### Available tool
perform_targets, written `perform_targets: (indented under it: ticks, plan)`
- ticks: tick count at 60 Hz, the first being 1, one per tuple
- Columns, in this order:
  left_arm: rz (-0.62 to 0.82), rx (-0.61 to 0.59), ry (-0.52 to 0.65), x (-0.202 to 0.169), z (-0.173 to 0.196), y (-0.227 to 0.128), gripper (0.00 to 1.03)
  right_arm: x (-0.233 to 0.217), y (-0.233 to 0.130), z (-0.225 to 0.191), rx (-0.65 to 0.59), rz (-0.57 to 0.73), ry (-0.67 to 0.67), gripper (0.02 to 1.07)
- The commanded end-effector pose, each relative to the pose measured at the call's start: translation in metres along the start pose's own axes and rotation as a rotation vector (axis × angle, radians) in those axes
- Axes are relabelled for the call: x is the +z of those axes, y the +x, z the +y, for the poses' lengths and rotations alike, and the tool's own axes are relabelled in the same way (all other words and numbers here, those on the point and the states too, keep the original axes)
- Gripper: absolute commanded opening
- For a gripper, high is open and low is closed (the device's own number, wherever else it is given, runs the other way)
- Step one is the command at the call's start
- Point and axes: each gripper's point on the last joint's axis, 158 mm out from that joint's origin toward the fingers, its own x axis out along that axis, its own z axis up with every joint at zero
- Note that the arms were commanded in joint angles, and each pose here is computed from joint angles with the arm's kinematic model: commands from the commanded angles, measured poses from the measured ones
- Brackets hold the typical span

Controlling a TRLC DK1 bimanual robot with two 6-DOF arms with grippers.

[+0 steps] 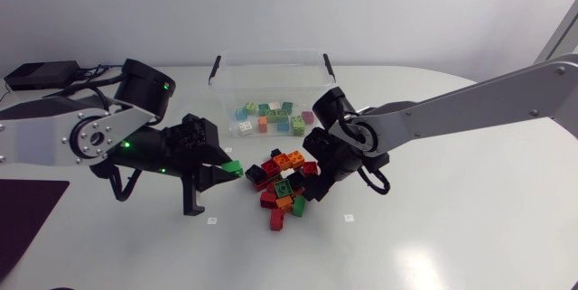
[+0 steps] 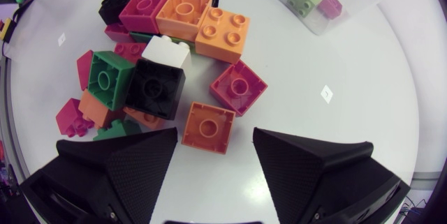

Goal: Place the duplo bricks in the container

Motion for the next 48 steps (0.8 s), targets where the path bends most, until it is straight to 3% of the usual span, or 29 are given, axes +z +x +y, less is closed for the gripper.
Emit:
perform_targets:
  ticks: [1,9,18,48]
  plan:
    - [-0.036,0.062,-0.013,0.018,0.02,-0.017,0.29,-0.003,0.009,0.0,0.004,0.033,0.024,0.73]
    - [-0.057,0.1,-0.03,0.027,0.035,-0.025,0.29,-0.002,0.013,-0.003,-0.005,0.044,0.027,0.57]
    - [-0.094,0.157,-0.05,0.04,0.056,-0.035,0.29,-0.004,0.014,-0.003,-0.004,0.055,0.028,0.3]
    - [-0.195,0.373,-0.166,0.076,0.153,-0.033,0.29,0.004,-0.059,-0.046,-0.069,-0.053,0.075,0.3]
